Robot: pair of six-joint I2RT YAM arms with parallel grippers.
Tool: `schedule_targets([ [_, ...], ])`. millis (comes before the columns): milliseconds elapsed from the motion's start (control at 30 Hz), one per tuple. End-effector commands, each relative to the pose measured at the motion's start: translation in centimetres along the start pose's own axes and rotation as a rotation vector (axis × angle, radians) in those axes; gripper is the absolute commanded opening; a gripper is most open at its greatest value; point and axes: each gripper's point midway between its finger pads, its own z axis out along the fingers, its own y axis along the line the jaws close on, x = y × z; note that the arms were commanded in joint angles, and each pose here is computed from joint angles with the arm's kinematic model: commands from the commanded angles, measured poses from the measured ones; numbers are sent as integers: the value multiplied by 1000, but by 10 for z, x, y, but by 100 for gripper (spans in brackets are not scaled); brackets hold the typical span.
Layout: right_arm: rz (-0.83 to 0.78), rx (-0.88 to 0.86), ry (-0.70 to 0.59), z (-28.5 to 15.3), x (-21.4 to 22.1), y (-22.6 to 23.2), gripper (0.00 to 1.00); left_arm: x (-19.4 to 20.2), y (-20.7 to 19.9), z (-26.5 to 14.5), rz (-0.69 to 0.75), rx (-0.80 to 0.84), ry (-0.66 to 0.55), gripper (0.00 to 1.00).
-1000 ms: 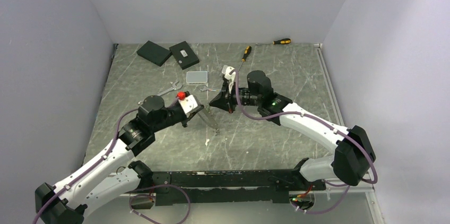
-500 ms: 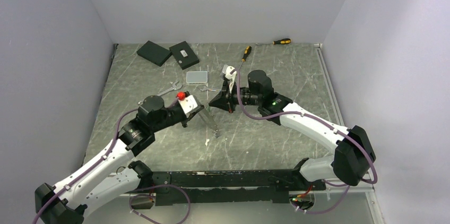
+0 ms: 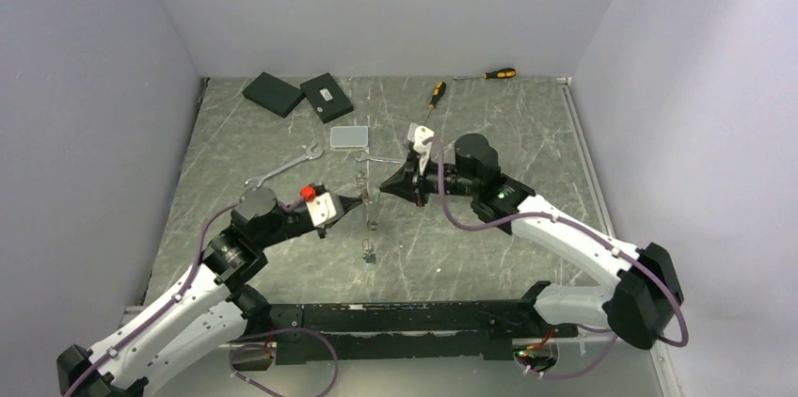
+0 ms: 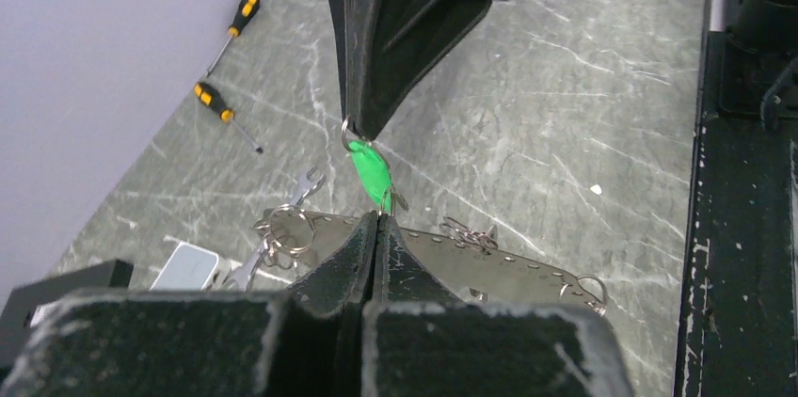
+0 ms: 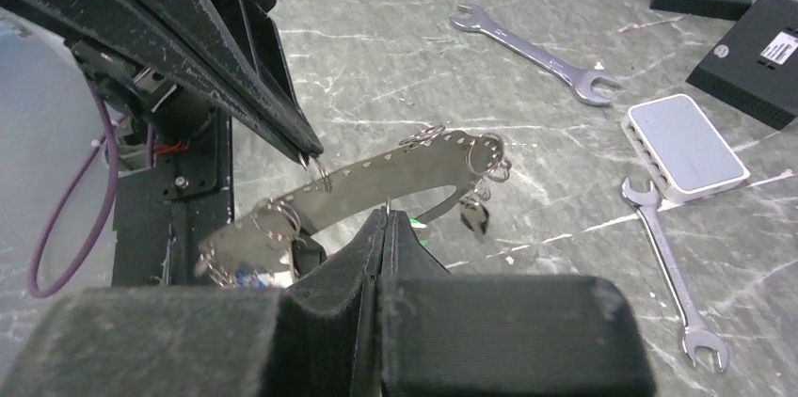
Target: Put the keys on the keyring
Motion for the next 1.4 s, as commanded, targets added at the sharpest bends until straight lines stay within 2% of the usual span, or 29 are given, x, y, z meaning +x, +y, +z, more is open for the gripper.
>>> schedule_targets([
  [0, -138, -1, -92, -15, -14, 8, 0, -41, -13, -7, 203, 70, -222, 0],
  [133, -183, -18, -132, -22, -12, 17, 0, -38, -25, -12, 344, 105, -290, 0],
  [567, -273, -75, -82, -17, 7, 31, 0, -22, -32, -12, 592, 151, -287, 0],
  [767, -280, -93, -63, -13, 11, 35, 0, -19, -30, -11, 617, 136, -281, 0],
  [900, -272, -99, -56, -12, 14, 36, 0, -22, -19, -9, 559, 81, -267, 0],
  [1033, -263, -81, -55, -12, 11, 34, 0, -27, -2, -7, 444, -1, -244, 0],
  [1167, -220, -83, -105, -10, 0, 36, 0, -37, 7, -5, 334, -39, -282, 0],
  [1367, -150, -72, -183, -8, -14, 37, 0, -48, 31, -6, 90, -178, -363, 0],
])
